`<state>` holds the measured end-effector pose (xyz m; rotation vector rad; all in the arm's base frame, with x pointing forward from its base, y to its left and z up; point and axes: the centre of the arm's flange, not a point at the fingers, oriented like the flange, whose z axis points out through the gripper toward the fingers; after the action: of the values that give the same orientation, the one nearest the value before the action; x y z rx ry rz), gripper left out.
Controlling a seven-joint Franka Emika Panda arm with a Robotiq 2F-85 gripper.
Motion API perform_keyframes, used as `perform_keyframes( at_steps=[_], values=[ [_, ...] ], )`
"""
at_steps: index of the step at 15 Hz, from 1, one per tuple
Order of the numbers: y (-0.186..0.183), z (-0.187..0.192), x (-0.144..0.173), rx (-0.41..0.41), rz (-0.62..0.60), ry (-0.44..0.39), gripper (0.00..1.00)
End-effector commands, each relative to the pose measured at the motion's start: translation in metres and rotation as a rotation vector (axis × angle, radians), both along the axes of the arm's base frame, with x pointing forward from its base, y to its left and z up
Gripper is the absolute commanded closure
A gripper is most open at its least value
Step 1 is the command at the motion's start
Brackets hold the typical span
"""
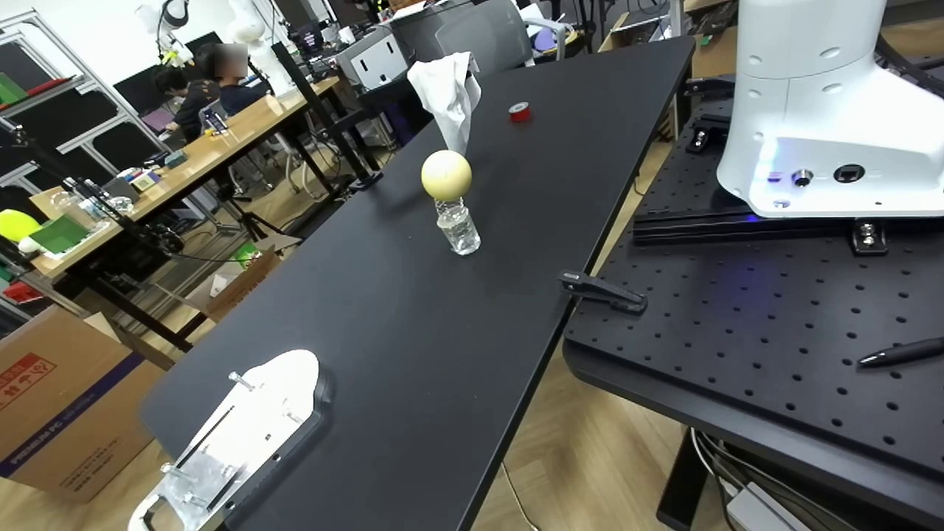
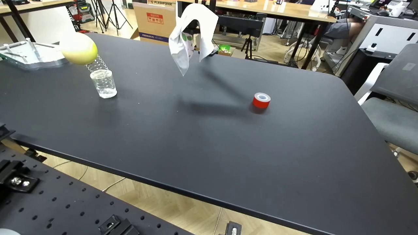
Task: Take the cloth on the object and put it on the table
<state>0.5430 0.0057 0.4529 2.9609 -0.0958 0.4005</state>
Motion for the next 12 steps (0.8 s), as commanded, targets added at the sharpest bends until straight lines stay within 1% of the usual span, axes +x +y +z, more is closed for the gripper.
perform_keyframes(
  at_steps=[1, 3, 4, 5, 9, 10, 12],
  values=[
    [-0.007, -0.011, 0.011, 0.02, -0.012, 0.03, 0.0],
    [-0.007, -0.021, 0.011, 0.021, -0.002, 0.051, 0.0],
    [-0.005, -0.019, 0.01, 0.003, -0.021, 0.044, 0.0],
    [-0.006, -0.024, 0.005, 0.009, -0.004, 0.046, 0.0],
    [-0.004, -0.027, 0.006, 0.002, 0.007, 0.047, 0.0],
    [-0.005, -0.032, 0.009, -0.008, 0.012, 0.054, 0.0],
    [-0.008, -0.043, 0.012, -0.001, 0.042, 0.078, 0.0]
  ],
)
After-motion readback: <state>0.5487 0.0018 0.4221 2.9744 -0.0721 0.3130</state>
